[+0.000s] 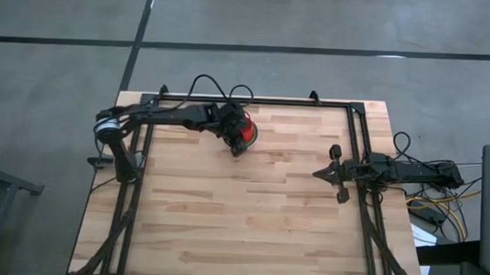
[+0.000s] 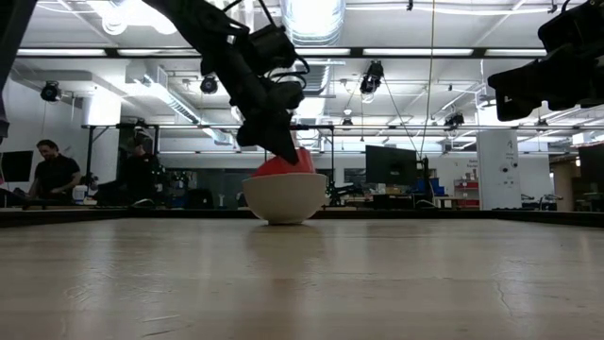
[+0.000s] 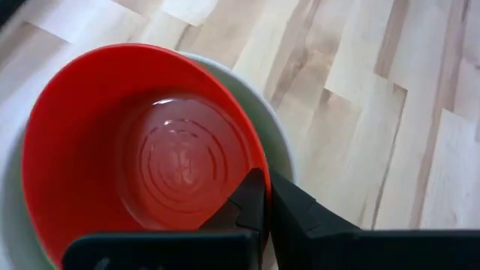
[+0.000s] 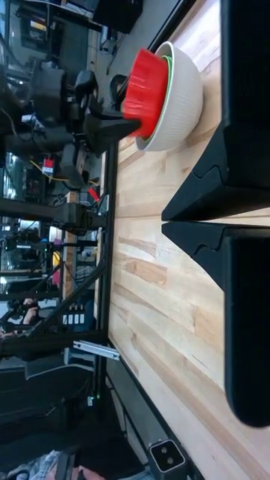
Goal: Nest bowls inside each other
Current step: Stack the red bowl on the green bowl
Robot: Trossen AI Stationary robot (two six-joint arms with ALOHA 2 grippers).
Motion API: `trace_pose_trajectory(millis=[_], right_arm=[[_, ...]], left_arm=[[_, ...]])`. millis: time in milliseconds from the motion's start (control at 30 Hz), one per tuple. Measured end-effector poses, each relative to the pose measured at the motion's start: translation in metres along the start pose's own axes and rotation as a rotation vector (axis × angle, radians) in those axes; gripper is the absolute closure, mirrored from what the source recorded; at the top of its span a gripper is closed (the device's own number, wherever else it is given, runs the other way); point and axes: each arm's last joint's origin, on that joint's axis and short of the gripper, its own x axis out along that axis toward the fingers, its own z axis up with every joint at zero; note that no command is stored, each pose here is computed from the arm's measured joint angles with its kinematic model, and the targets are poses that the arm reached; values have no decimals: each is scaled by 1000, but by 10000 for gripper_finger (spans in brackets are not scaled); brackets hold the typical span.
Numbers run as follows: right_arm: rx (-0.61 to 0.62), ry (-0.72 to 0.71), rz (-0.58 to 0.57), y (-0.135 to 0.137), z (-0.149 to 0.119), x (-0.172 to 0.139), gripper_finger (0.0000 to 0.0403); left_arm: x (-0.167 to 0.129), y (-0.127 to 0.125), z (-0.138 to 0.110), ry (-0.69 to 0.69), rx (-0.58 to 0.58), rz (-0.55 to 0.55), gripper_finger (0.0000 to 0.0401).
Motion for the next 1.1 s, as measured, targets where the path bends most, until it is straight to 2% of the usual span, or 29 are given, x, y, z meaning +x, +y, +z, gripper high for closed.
trace_pose_trajectory(millis=[400,733,1100], right_arm=[[0,0,0,0,0,0,394],[0,0,0,0,0,0,394],[0,0,0,0,0,0,394]], left_arm=[[3,0,-1,16,-3,-20,334],[-9,-4,18,-28,15,13,292],[-10,-4,18,-20,26,19,287]])
